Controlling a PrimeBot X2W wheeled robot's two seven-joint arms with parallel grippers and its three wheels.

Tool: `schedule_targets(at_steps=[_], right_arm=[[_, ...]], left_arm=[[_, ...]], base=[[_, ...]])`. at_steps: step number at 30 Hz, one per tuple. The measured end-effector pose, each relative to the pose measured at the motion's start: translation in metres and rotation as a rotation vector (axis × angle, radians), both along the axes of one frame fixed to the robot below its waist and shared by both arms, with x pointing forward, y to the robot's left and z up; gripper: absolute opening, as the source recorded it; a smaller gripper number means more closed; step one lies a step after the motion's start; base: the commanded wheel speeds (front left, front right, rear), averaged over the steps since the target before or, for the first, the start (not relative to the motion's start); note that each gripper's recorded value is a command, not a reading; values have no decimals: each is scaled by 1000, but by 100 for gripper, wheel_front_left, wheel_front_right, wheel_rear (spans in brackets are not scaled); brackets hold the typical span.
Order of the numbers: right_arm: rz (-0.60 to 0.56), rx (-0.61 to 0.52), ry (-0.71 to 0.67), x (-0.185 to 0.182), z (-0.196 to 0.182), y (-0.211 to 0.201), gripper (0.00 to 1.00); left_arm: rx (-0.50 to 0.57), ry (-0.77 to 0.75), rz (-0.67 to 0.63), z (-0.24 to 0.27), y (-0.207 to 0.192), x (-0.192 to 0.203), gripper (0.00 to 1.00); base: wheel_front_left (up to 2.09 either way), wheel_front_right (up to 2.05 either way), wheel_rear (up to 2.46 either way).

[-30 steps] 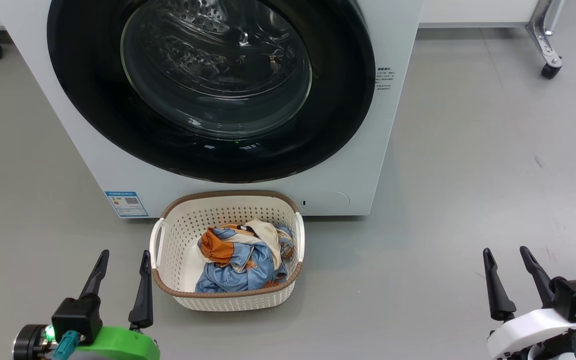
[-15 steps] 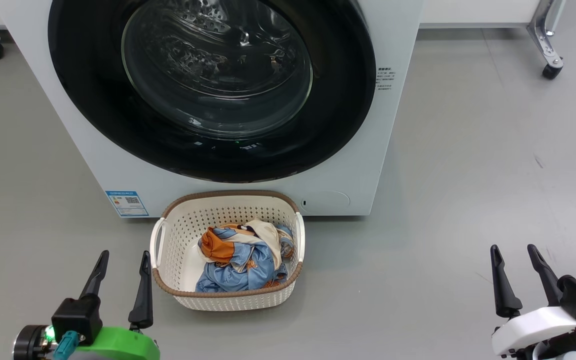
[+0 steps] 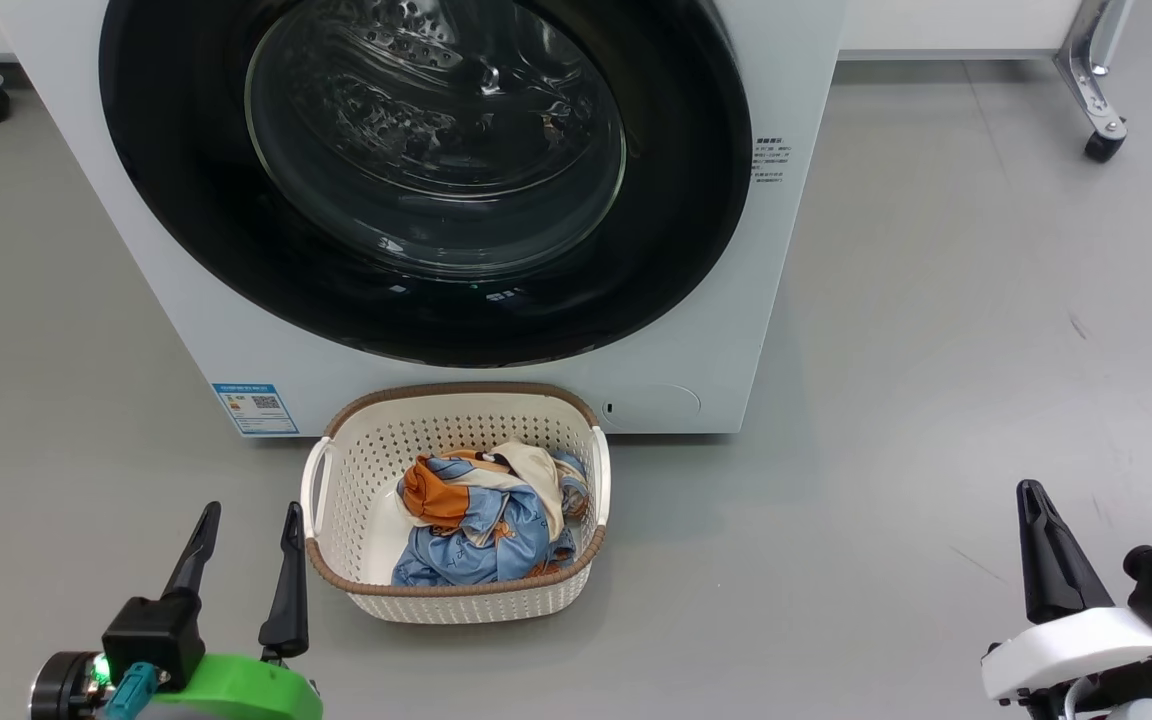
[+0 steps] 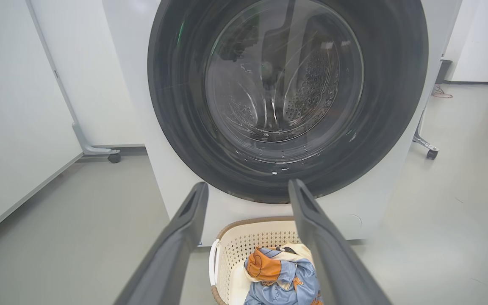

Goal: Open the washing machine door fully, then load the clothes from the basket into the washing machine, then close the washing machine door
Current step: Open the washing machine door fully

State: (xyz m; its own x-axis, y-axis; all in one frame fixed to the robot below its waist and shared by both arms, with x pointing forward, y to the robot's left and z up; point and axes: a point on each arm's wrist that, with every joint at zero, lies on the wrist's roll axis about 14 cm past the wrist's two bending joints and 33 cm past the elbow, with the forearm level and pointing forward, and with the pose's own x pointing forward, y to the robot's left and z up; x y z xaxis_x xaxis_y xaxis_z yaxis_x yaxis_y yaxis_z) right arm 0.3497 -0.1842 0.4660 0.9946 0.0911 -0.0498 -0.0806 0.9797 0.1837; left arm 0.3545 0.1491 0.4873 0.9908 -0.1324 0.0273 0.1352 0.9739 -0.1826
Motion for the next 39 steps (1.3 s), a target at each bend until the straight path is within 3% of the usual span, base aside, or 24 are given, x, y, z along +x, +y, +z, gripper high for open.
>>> schedule_targets(at_steps=[14, 27, 34, 39], right_arm=[[-187, 318, -28, 1, 5, -22, 0], [-436, 820, -51, -4, -10, -62, 0], [-523, 1110, -54, 2, -22, -68, 0], [-558, 1253, -96, 13, -18, -84, 0]], left_arm=[[0, 28, 6, -9, 2, -5, 100], [0, 52, 13, -16, 4, -2, 100], [-3, 73, 2, -23, 0, 0, 100], [-3, 93, 8, -29, 2, 1, 100]], base=[[0, 0, 0], [0, 0, 0], [0, 0, 0], [0, 0, 0]])
